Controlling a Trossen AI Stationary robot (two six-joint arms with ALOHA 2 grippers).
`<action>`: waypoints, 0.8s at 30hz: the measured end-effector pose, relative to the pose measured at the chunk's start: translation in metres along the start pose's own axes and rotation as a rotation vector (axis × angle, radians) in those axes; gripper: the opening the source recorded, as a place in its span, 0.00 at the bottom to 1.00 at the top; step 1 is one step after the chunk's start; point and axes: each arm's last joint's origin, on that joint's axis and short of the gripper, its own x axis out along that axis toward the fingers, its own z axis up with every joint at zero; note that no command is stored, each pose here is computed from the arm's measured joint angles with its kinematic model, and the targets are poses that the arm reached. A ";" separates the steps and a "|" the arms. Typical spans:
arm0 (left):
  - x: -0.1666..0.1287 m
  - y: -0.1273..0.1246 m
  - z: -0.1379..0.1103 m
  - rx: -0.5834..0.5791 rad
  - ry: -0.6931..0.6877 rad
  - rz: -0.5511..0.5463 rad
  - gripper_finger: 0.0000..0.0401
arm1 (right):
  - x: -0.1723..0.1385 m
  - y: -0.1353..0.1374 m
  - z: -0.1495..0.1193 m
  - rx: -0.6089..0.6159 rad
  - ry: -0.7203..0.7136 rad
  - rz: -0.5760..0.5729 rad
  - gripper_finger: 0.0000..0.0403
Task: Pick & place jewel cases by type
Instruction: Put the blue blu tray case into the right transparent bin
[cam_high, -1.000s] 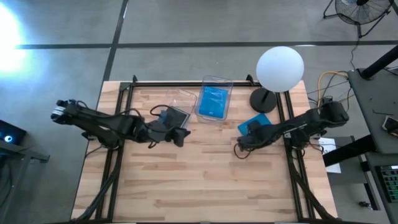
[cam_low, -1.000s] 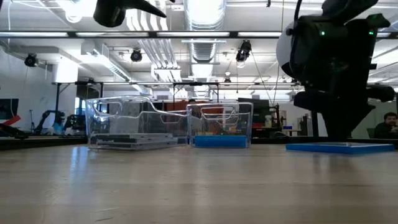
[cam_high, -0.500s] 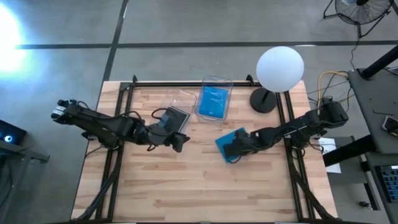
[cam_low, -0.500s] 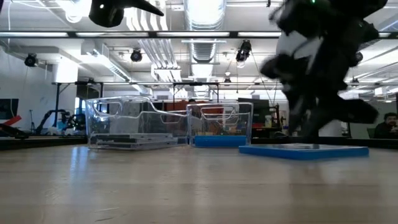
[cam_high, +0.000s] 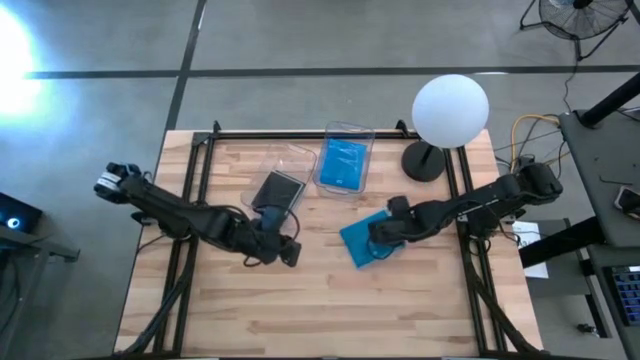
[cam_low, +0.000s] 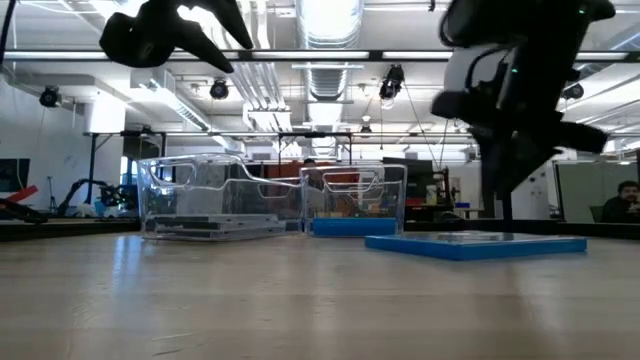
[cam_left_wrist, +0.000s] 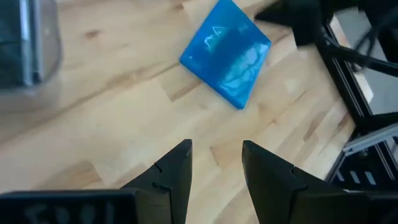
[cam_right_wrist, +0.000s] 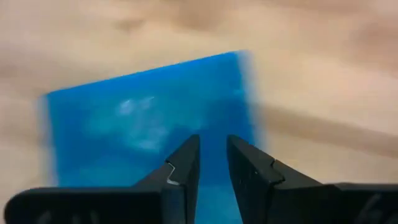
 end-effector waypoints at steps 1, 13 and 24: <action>0.002 -0.001 -0.002 0.002 0.003 -0.003 0.30 | -0.001 -0.005 0.001 0.009 -0.028 -0.053 0.19; 0.041 -0.001 -0.029 -0.046 0.094 0.095 0.30 | 0.048 -0.014 -0.015 0.018 0.120 -0.052 0.17; 0.072 0.023 -0.053 -0.192 0.088 0.113 0.30 | 0.035 0.025 -0.028 -0.143 0.334 0.355 0.21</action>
